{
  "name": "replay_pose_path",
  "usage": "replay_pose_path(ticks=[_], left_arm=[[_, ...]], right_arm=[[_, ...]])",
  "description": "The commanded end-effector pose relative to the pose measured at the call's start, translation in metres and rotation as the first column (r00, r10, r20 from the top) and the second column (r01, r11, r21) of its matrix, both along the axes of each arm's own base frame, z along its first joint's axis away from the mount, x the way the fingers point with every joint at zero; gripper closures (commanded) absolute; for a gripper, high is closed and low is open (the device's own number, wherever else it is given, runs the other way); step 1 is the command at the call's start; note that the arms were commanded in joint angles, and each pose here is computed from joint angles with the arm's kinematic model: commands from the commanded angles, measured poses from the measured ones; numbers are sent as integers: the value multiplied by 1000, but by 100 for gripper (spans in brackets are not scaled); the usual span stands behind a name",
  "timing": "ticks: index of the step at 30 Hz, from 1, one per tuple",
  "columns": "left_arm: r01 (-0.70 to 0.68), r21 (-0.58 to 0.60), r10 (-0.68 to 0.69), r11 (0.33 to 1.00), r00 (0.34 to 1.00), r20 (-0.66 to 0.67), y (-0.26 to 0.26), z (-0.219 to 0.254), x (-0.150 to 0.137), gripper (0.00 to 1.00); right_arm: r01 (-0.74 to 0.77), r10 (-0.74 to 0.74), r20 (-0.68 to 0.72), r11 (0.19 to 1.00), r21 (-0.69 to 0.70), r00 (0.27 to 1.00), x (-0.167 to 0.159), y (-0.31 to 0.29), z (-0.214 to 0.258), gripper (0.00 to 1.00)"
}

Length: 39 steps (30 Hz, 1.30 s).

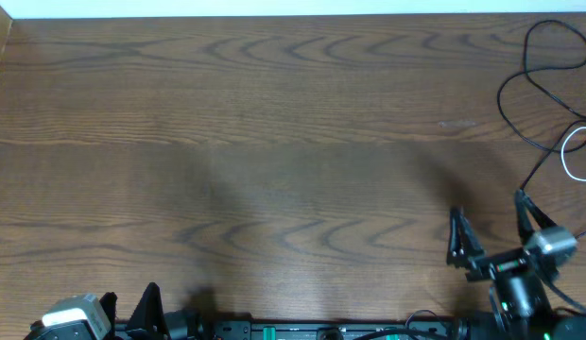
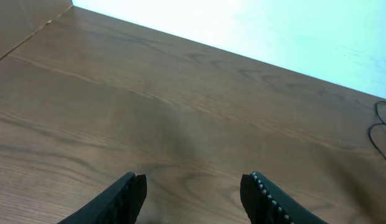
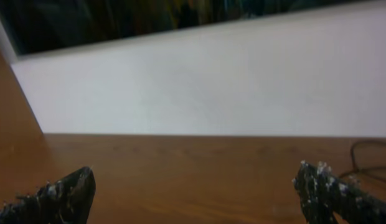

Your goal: Untangle cables

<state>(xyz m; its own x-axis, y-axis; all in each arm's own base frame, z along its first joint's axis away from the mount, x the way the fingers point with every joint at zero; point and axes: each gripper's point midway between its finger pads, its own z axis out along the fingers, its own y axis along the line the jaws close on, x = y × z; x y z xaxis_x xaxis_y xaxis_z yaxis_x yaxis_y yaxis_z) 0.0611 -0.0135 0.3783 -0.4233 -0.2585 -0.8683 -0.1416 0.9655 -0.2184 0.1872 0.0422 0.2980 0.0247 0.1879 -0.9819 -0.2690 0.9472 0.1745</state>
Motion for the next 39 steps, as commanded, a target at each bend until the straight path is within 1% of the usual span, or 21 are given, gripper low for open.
replay_pose_path(ticks=[1,6,10,15,21,25,39], left_arm=[[-6,3,6,1000,1000,12,1,3,-2,46],[-6,3,6,1000,1000,12,1,2,-2,46],[-6,3,6,1000,1000,12,1,2,-2,46],[-5,3,5,1000,1000,12,1,2,-2,46],[-5,3,5,1000,1000,12,1,2,-2,46],[-4,6,4,1000,1000,11,1,2,-2,46],[5,29,-5,1000,1000,-5,1,-1,-4,46]], right_arm=[[-6,6,-42,1000,9,999,13,0,-26,1],[-7,2,-63,997,-76,998,28,-2,-61,1],[-10,2,-106,997,-72,994,36,-2,-87,1],[-4,-3,-103,998,-70,995,43,-4,-103,1],[107,-123,-249,991,-77,961,48,-25,-151,1],[112,-121,-245,992,-51,962,49,-25,-148,1],[113,-118,-270,993,-36,956,49,-25,-153,1]])
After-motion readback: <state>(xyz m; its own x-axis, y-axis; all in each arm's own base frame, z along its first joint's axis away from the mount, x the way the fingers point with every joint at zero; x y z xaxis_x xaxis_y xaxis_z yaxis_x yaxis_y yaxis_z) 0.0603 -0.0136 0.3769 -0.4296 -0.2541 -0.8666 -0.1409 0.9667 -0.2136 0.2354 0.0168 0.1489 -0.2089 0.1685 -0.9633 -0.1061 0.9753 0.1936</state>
